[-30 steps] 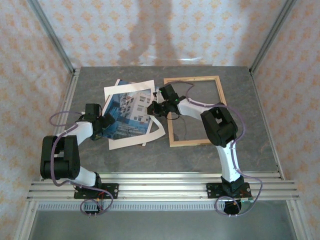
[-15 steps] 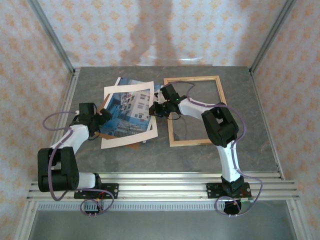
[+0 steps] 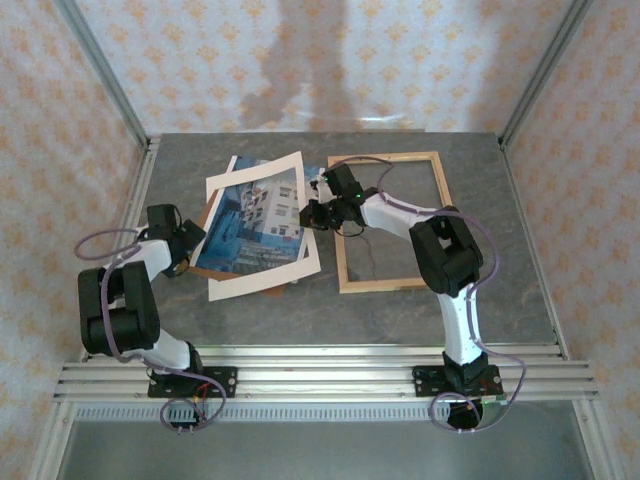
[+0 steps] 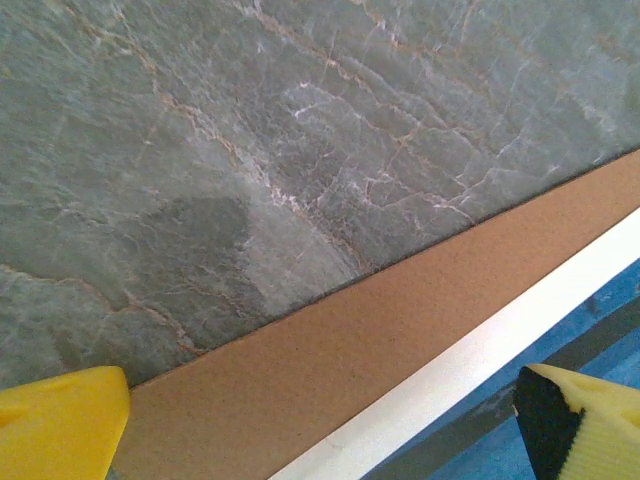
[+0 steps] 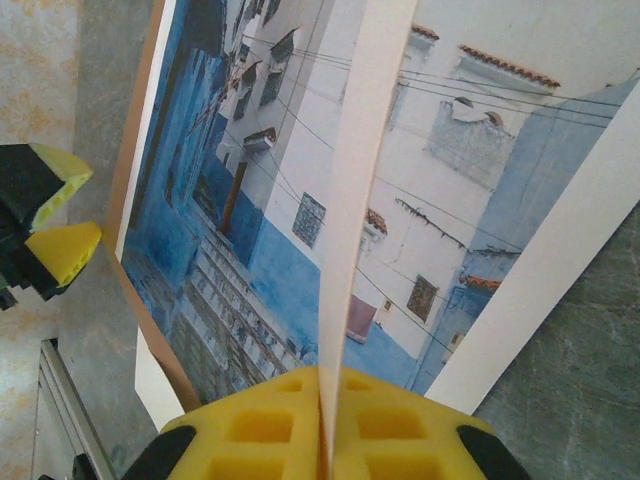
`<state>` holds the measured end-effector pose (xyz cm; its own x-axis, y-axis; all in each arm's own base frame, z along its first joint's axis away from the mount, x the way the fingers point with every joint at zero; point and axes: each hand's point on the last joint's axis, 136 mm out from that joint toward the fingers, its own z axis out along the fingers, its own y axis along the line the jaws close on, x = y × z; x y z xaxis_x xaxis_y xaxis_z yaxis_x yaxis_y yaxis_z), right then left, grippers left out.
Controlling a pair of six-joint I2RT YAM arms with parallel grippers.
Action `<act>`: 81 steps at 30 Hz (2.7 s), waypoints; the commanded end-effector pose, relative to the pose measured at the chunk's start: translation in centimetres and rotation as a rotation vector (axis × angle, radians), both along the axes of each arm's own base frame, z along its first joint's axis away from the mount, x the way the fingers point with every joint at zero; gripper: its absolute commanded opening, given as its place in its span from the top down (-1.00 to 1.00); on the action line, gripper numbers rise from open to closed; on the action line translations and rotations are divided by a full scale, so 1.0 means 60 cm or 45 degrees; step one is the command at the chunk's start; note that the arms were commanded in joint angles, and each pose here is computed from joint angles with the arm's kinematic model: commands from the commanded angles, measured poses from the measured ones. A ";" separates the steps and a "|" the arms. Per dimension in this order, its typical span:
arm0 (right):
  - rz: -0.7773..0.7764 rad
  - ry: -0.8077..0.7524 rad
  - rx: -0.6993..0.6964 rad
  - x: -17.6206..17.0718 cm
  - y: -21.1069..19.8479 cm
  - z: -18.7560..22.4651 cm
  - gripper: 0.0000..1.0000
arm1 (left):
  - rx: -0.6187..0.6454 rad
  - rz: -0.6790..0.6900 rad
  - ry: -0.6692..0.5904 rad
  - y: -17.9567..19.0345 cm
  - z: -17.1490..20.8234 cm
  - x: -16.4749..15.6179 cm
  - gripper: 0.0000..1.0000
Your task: Put the photo into the frame
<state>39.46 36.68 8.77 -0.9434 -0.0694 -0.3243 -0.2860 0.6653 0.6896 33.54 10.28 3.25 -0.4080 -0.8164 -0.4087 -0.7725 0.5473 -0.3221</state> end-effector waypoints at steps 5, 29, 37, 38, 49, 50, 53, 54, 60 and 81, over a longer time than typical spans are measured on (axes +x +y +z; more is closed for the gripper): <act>0.009 -0.045 0.056 0.007 0.007 0.032 0.82 | -0.136 -0.089 -0.061 -0.031 -0.016 0.033 -1.00; 0.013 -0.029 0.151 0.012 0.061 0.075 0.81 | -0.204 -0.293 -0.131 -0.141 0.042 0.000 -1.00; 0.033 0.003 0.184 0.001 0.112 0.058 0.81 | -0.150 -0.193 -0.176 -0.097 0.075 -0.009 -1.00; 0.035 0.006 0.194 0.000 0.119 0.057 0.80 | -0.145 -0.178 -0.186 -0.092 0.079 -0.011 -1.00; 0.076 -0.132 0.103 0.000 0.109 0.138 0.84 | -0.131 -0.169 -0.280 -0.085 0.133 -0.010 -1.00; 0.085 -0.137 0.089 -0.004 0.101 0.150 0.86 | -0.134 -0.172 -0.289 -0.086 0.138 -0.011 -1.00; 0.102 -0.138 0.060 -0.009 0.074 0.182 0.89 | -0.129 -0.173 -0.321 -0.087 0.153 -0.011 -1.00; 0.110 -0.132 0.057 -0.011 0.063 0.192 0.92 | -0.128 -0.174 -0.334 -0.087 0.159 -0.011 -1.00; 0.139 -0.126 0.058 -0.021 -0.017 0.241 1.00 | -0.120 -0.214 -0.396 -0.101 0.188 -0.003 -0.99; -0.114 0.009 -0.231 0.014 -0.393 0.138 1.00 | -0.199 -0.603 -0.355 -0.318 0.162 0.083 -0.99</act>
